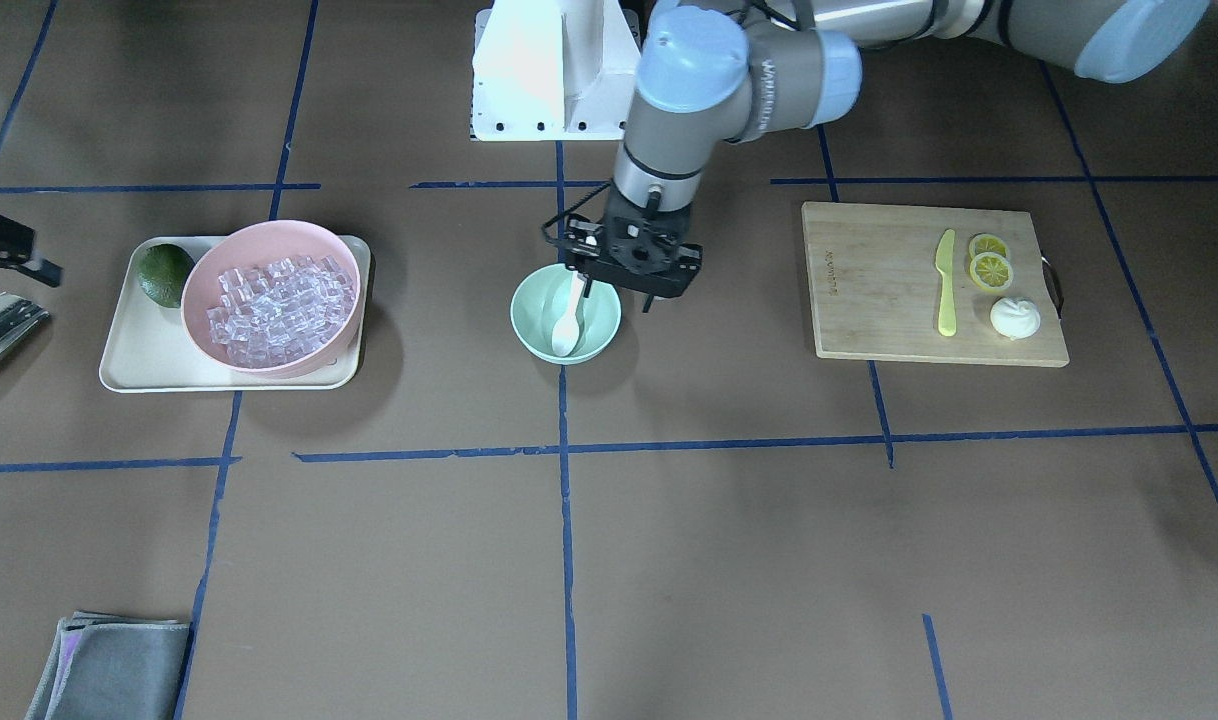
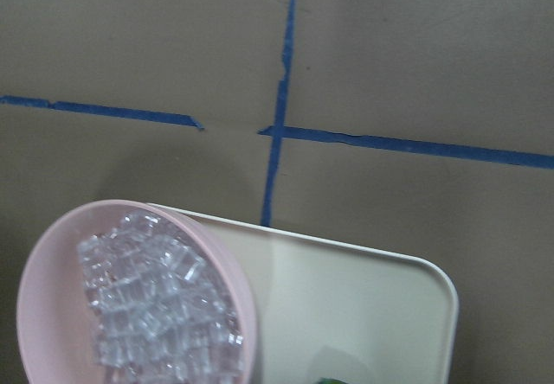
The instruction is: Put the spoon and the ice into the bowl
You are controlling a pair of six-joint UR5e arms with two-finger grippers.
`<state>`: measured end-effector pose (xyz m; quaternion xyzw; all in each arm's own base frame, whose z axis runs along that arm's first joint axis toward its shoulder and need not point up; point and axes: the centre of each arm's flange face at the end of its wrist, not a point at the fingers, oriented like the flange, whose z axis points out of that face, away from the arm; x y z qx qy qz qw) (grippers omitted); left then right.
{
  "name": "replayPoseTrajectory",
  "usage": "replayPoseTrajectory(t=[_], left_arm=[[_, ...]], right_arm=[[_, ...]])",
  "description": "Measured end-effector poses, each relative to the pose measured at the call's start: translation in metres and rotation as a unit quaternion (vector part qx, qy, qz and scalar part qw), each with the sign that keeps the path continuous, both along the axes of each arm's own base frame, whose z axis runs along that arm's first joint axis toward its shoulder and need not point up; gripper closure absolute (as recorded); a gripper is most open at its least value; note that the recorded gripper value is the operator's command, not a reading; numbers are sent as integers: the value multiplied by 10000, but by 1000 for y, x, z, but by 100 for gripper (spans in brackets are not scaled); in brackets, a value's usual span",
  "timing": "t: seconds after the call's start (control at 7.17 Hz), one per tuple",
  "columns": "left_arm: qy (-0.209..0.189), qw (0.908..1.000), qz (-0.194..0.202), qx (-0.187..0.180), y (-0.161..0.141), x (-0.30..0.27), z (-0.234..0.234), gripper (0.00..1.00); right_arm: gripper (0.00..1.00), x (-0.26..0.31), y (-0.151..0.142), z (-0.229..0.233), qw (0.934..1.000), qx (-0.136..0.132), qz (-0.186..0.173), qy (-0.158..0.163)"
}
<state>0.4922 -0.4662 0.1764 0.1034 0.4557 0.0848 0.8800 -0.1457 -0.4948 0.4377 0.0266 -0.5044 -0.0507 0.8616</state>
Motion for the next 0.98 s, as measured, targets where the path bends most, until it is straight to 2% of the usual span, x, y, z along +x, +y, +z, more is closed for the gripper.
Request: replayPoseTrajectory(t=[0.28,0.42,0.7,0.98], left_arm=[[15,9998,142,98,4,-33,22,25],[15,9998,153,115,5,-37,25,23],[12,9998,138,107,6,-39,27,22],[9,9999,126,87,6,-39,28,22]], right_arm=[[1,-85,11,-78,9972,-324,624,254],[2,-125,21,-96,9936,-491,940,393],[4,-172,45,-87,9855,-741,1327,750],[5,-195,60,-72,9765,-929,1650,1032]])
